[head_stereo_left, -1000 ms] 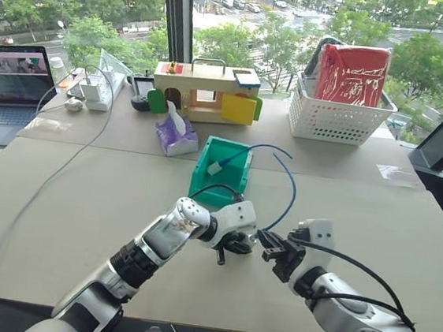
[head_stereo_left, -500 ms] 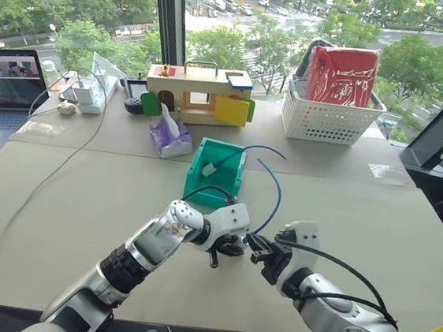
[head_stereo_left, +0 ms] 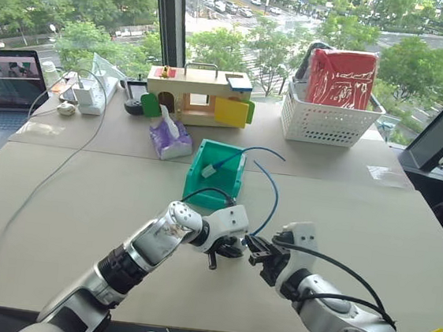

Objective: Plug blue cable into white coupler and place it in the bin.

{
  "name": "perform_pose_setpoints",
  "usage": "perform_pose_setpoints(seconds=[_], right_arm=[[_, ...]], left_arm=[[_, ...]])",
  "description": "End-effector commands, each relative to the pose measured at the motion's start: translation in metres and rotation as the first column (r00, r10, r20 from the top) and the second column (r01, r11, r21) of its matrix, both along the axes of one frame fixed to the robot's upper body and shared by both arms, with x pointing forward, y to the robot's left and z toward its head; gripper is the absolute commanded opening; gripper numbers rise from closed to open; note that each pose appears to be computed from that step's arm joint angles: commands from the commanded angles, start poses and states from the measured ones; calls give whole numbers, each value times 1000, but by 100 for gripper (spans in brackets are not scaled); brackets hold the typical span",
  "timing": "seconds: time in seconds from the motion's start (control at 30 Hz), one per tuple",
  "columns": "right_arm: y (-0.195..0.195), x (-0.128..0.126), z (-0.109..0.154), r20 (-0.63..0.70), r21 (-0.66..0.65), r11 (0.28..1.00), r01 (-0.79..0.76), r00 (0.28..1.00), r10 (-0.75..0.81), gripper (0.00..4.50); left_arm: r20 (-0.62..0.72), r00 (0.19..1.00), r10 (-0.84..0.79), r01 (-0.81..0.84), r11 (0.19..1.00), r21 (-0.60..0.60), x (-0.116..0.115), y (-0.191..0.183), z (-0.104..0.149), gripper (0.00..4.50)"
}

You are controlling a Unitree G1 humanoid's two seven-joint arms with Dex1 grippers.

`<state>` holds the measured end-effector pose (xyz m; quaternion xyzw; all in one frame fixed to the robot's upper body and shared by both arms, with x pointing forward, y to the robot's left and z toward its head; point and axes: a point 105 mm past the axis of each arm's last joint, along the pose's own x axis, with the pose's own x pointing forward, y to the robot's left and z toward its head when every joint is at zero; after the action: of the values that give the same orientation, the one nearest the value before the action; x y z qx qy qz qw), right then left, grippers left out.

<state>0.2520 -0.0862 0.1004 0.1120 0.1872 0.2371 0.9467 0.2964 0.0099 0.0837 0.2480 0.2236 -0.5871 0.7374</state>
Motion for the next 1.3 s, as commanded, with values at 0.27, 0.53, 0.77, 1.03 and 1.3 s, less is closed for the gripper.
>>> perform_pose_setpoints(seconds=[0.27,0.53,0.77,1.03,1.3], right_arm=[[-17,-8,-25,-146,24,999,33,989,-29,0],[-60,-6,20,-43,163,978,129,991,-123,0],[-94,5,94,85,385,920,77,989,-119,0],[-75,38,169,227,427,894,-137,973,41,0],[-16,106,152,221,208,936,-283,946,237,0]], left_arm=[[-52,999,-7,5,999,-44,-3,4,-4,329],[-33,999,31,-32,999,-33,1,45,-10,329],[-81,996,36,-59,947,-315,0,48,15,329],[6,947,321,-284,847,-449,25,110,27,329],[72,896,439,-363,814,-453,12,132,28,329]])
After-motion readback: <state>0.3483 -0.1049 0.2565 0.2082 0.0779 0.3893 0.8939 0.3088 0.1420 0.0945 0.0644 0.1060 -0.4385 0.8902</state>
